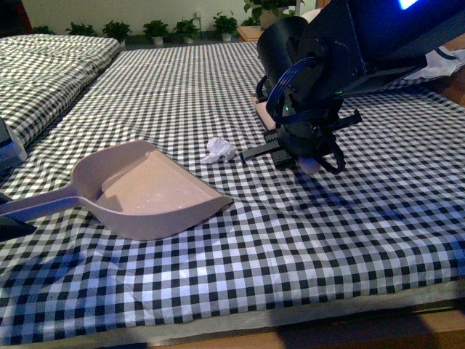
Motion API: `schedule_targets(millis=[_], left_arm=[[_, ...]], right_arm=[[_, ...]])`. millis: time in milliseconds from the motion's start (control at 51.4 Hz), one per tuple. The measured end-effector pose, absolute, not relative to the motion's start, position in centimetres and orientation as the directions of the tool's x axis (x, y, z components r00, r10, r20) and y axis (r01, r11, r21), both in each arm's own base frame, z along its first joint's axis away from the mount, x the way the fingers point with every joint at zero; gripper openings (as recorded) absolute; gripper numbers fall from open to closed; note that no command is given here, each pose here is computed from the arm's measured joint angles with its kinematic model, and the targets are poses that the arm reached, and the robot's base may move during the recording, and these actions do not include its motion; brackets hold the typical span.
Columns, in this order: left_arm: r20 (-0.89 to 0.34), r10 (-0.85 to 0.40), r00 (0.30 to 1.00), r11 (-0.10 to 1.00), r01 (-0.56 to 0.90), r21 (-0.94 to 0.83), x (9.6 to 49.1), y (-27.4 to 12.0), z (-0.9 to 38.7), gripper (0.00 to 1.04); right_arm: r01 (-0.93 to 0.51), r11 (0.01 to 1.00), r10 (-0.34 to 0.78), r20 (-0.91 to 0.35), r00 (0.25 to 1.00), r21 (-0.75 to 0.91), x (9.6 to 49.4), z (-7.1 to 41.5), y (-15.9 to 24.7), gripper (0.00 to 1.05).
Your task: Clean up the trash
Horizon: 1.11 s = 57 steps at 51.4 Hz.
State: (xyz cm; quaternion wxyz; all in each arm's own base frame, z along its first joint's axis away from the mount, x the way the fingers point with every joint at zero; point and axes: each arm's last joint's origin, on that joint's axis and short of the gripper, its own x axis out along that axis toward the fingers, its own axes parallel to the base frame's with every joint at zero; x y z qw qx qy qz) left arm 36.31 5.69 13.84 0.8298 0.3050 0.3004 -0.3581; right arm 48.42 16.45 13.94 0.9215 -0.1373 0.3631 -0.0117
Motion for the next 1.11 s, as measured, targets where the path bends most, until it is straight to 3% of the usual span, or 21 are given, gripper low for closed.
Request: schedule_targets(millis=[467, 701, 1109], left_arm=[[-0.717, -0.411, 0.563, 0.557, 0.778, 0.291, 36.3, 5.7, 13.8, 0.27], [-0.717, -0.411, 0.563, 0.557, 0.778, 0.291, 36.3, 5.7, 13.8, 0.27], [-0.717, -0.411, 0.563, 0.556, 0.778, 0.292, 36.3, 5.7, 13.8, 0.27]], right_arm=[[-0.230, 0.953, -0.003, -0.761, 0.648, -0.199, 45.8, 11.6, 18.3, 0.19], [-0.360, 0.930, 0.173, -0.769, 0.615, -0.079, 42.3, 13.1, 19.7, 0.19], [-0.475, 0.879, 0.331, -0.757, 0.563, 0.031, 37.7, 16.1, 19.1, 0.19]])
